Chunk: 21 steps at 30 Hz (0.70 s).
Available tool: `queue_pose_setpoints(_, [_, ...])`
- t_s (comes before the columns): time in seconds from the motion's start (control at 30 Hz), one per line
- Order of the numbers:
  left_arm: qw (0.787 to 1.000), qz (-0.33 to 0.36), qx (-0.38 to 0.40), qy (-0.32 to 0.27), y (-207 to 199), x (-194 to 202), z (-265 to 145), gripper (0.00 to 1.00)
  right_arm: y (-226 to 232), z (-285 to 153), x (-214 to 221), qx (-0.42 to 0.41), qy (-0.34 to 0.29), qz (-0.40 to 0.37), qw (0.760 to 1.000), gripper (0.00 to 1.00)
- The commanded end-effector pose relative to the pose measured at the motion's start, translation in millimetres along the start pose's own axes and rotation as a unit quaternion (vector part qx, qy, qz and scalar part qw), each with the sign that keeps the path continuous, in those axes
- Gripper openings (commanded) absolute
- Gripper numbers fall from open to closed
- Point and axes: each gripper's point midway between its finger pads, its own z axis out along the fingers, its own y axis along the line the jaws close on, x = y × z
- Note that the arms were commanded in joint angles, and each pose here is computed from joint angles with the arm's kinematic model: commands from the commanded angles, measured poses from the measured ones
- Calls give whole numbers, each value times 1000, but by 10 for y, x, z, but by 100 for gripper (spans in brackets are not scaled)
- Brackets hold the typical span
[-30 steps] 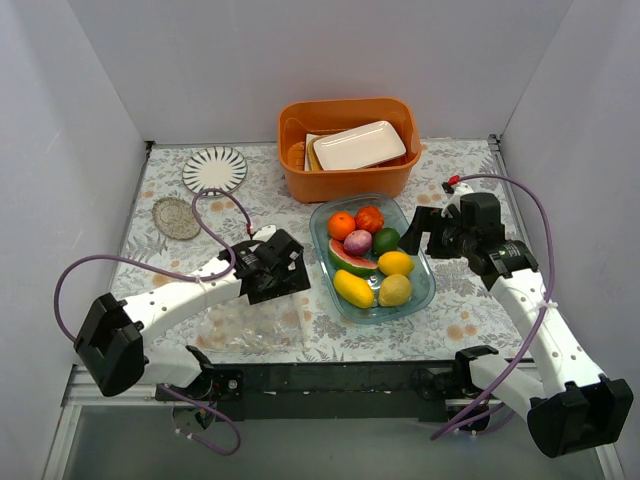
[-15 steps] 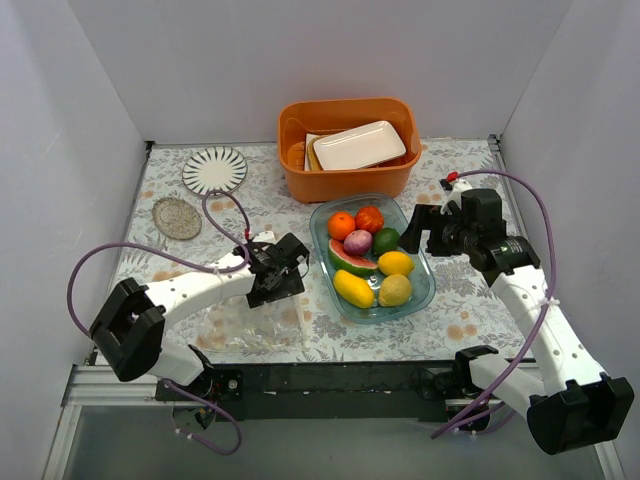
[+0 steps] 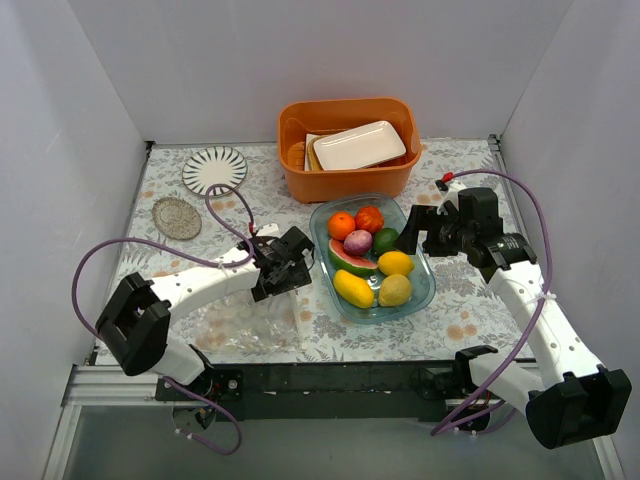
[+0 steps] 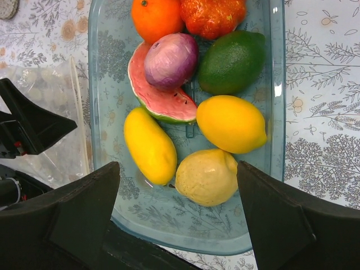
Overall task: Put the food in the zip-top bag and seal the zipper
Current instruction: Pick up the zipper food storage bag at the center of the board.
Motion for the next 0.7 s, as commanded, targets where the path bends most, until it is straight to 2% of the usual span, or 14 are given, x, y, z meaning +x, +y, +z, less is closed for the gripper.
queue_pose_setpoints(0.0, [998, -8, 51, -22, -316, -172, -79, 88, 128, -76, -132, -20, -19, -7, 1000, 91])
queue_pose_setpoints(0.3, [1000, 8, 19, 7, -241, 35, 214, 74, 137, -102, -120, -21, -20, -4, 1000, 91])
queue_pose_setpoints(0.53, [1000, 13, 25, 7, -233, 43, 193, 40, 128, -99, -98, -20, -17, -4, 1000, 91])
queue_pose_setpoints(0.6, [999, 16, 28, 11, -234, 63, 198, 36, 135, -93, -92, -22, -15, -3, 1000, 92])
queue_pose_setpoints(0.67, [999, 18, 32, 15, -251, 72, 203, 36, 140, -88, -96, -23, -14, -2, 1000, 92])
